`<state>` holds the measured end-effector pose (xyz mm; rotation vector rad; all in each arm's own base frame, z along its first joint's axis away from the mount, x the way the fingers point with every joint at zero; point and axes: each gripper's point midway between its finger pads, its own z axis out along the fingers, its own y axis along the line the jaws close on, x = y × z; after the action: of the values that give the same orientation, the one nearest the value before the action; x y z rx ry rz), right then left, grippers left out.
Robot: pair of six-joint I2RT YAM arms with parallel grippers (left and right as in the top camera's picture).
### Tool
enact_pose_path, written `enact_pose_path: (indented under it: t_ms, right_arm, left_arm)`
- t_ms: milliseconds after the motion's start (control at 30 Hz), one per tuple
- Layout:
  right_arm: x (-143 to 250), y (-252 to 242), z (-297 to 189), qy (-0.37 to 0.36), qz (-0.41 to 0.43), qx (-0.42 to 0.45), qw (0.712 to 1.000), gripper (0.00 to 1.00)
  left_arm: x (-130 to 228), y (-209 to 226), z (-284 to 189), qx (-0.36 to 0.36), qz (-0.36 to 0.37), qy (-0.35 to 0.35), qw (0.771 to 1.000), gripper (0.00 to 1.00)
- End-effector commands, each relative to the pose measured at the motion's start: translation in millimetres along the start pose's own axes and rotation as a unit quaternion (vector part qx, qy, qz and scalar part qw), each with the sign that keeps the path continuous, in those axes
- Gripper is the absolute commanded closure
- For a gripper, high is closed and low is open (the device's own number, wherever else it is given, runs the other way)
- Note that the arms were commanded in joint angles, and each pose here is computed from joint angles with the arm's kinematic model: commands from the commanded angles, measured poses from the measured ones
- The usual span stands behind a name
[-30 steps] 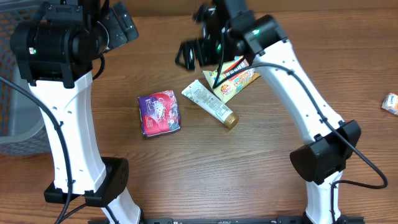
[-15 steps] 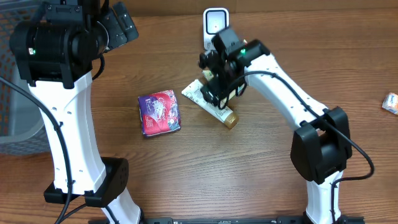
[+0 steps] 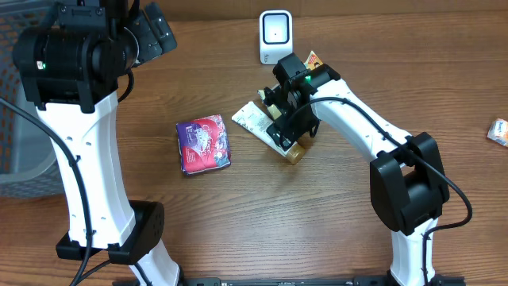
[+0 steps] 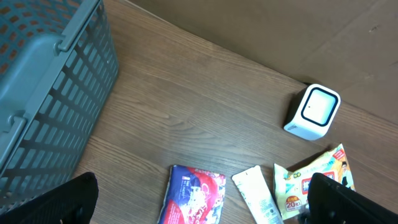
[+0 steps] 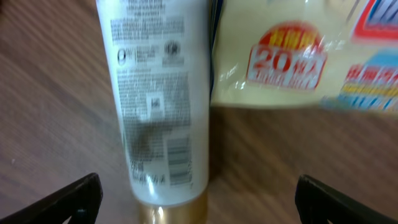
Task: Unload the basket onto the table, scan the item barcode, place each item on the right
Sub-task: 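Lower right gripper onto the white tube and grasp it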
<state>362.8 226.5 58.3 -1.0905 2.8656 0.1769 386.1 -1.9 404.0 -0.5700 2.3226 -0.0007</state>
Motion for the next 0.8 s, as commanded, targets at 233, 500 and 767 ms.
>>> enact_pose_path:
  t_ms: [233,500,767]
  right_arm:
    - [11.7,32.0,-35.8,0.008,0.087,-0.066,0.994,0.00]
    - [14.1,101.4,-68.4,0.014,0.112,-0.199,0.974,0.00]
    - [13.2,121.9,-39.0,0.018,0.105,-0.199,0.974,0.00]
  left_arm:
    - [-0.8,0.7,2.6,-0.002,-0.001,0.001,1.000,0.00]
    - [-0.8,0.6,2.6,-0.002,-0.001,0.001,1.000,0.00]
    - [-0.8,0.7,2.6,-0.002,-0.001,0.001,1.000,0.00]
